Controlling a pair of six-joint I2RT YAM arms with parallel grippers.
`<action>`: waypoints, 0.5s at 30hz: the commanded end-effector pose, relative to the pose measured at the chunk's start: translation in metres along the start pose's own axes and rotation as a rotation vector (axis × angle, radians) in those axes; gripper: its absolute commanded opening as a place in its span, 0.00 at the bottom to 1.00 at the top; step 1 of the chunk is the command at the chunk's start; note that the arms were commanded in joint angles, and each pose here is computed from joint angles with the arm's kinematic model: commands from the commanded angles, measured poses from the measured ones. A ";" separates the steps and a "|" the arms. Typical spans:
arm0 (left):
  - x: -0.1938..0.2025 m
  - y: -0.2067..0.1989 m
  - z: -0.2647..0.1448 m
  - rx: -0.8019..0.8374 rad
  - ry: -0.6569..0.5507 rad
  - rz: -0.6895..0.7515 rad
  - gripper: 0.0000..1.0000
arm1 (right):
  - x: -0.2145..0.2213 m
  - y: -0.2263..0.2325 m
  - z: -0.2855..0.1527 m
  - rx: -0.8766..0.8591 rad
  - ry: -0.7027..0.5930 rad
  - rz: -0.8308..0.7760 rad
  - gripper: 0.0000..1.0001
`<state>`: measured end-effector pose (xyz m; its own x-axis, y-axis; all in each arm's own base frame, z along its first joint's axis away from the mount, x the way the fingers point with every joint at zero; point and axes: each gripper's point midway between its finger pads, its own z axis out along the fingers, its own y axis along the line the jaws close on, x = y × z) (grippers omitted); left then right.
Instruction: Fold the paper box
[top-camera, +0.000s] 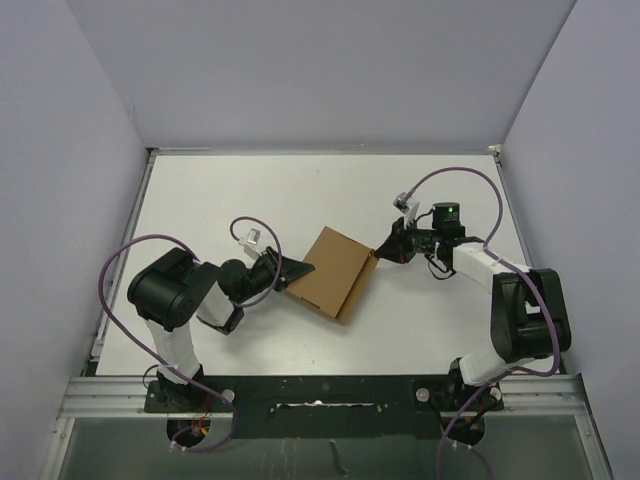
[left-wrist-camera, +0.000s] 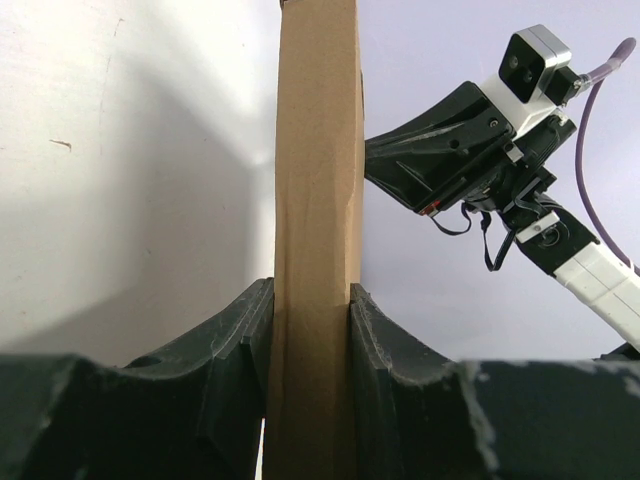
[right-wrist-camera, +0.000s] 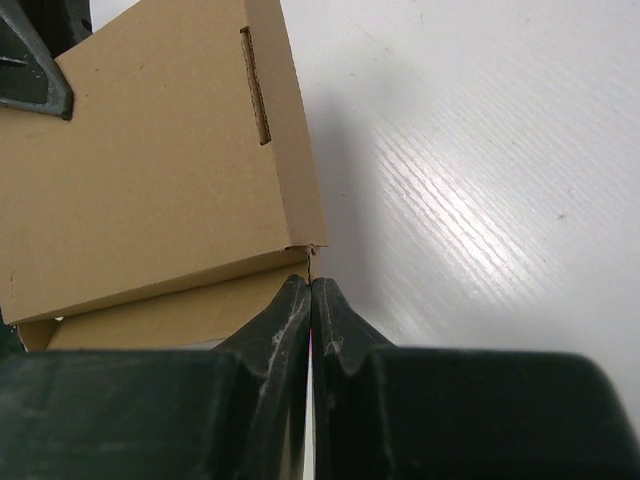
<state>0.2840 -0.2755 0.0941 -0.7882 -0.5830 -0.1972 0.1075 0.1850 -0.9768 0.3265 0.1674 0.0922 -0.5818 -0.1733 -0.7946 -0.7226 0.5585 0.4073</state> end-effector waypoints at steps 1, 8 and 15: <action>-0.036 -0.020 0.003 0.044 -0.167 0.032 0.07 | -0.018 0.015 -0.008 -0.049 -0.059 -0.042 0.00; -0.034 -0.019 0.005 0.040 -0.156 0.032 0.07 | -0.017 0.014 -0.007 -0.049 -0.057 -0.037 0.00; -0.030 -0.018 0.008 0.043 -0.134 0.029 0.07 | -0.017 0.015 -0.007 -0.053 -0.055 -0.040 0.00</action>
<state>0.2845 -0.2760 0.0961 -0.7876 -0.5870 -0.1871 0.1010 0.1766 -0.9791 0.3274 0.1680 0.0940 -0.5757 -0.1695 -0.7999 -0.7265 0.5548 0.4053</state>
